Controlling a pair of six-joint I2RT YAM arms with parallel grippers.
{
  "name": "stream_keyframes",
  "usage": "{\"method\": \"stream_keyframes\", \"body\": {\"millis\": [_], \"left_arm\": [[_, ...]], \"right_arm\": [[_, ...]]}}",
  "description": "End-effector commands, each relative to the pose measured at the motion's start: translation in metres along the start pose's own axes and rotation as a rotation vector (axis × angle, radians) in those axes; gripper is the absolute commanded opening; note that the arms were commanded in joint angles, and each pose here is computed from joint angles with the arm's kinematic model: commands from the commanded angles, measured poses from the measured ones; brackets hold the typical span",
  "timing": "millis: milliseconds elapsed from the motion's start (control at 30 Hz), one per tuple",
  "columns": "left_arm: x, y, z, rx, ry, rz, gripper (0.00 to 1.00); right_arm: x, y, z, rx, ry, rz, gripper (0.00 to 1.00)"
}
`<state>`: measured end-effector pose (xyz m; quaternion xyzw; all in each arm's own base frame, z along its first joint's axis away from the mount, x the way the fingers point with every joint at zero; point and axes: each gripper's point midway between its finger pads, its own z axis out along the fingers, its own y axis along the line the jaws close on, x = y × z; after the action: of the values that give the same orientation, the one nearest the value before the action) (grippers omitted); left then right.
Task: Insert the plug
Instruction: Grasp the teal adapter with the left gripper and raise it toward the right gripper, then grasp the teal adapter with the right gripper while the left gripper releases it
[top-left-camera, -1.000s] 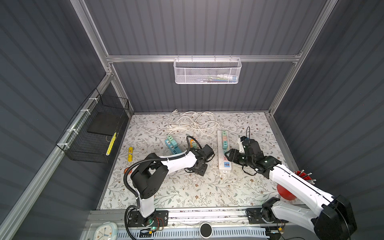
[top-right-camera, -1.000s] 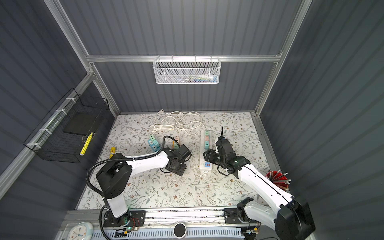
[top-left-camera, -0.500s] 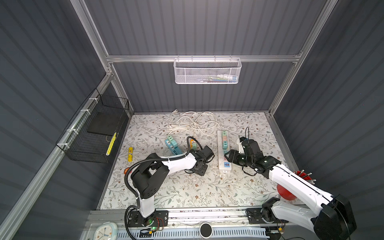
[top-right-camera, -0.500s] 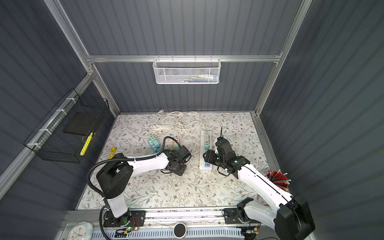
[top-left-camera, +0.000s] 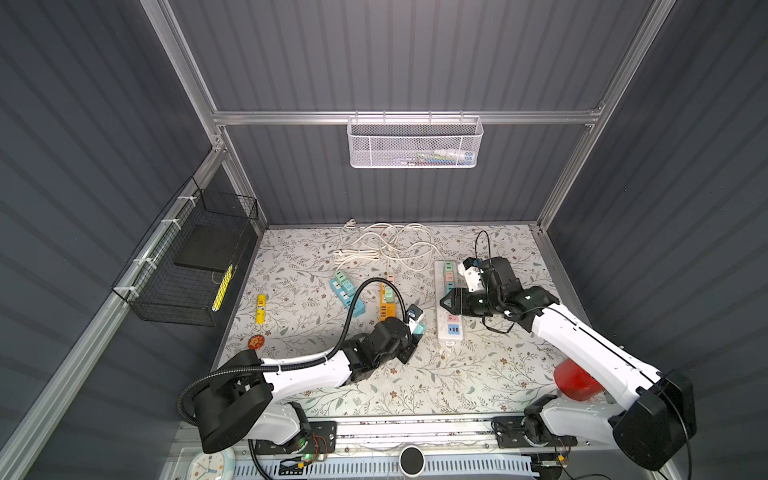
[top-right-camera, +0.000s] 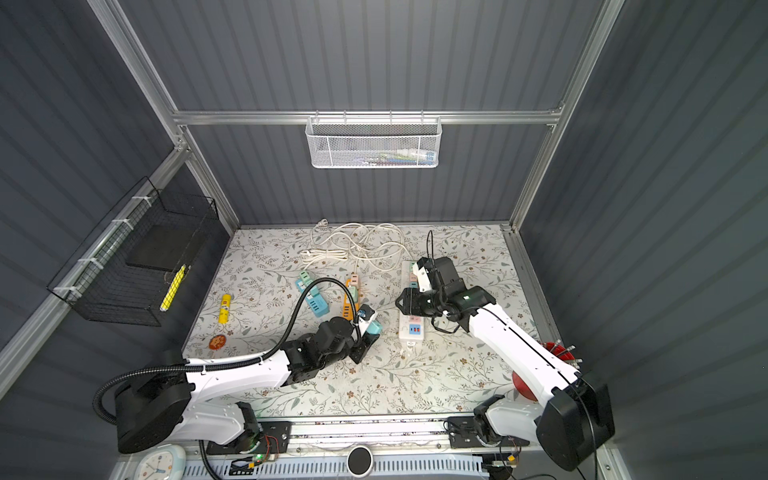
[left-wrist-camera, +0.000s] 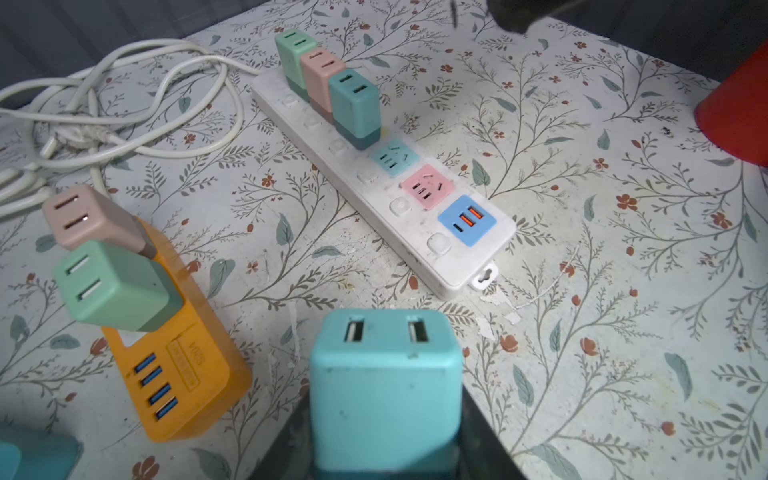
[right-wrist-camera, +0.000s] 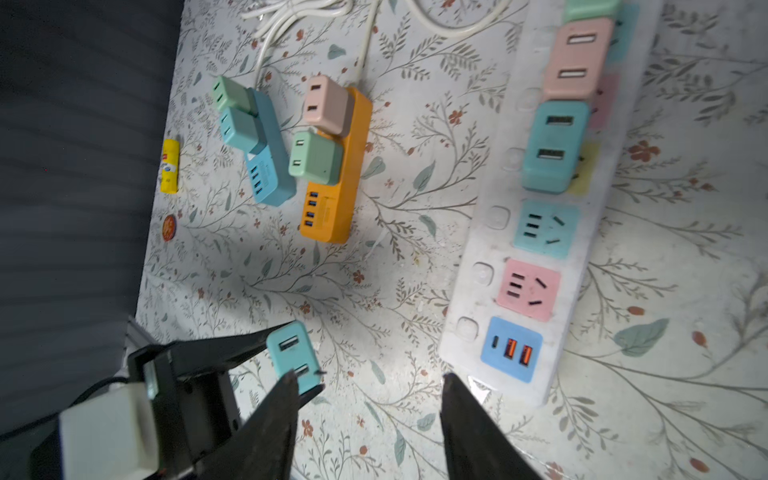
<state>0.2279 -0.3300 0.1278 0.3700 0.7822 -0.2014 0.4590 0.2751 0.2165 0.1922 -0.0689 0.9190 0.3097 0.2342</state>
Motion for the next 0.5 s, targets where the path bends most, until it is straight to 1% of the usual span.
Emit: {"method": "stream_keyframes", "body": {"millis": [0,167,400,467], "left_arm": [[-0.044,-0.011,-0.002,0.053,-0.144,0.046,0.12],[-0.043,-0.019,0.0,0.097,-0.136,0.045,0.14],[-0.046,-0.019,0.0,0.1,-0.142,0.038,0.14],[-0.049,-0.019,-0.001,0.1,-0.152,0.034,0.15]], "right_arm": [[0.011,0.017,0.0,-0.078,0.076,-0.059,0.55],[0.021,0.029,0.009,-0.12,0.117,-0.102,0.55],[0.036,0.042,0.027,-0.167,0.188,-0.144,0.54],[0.04,0.04,0.032,-0.163,0.209,-0.144,0.5]]}}
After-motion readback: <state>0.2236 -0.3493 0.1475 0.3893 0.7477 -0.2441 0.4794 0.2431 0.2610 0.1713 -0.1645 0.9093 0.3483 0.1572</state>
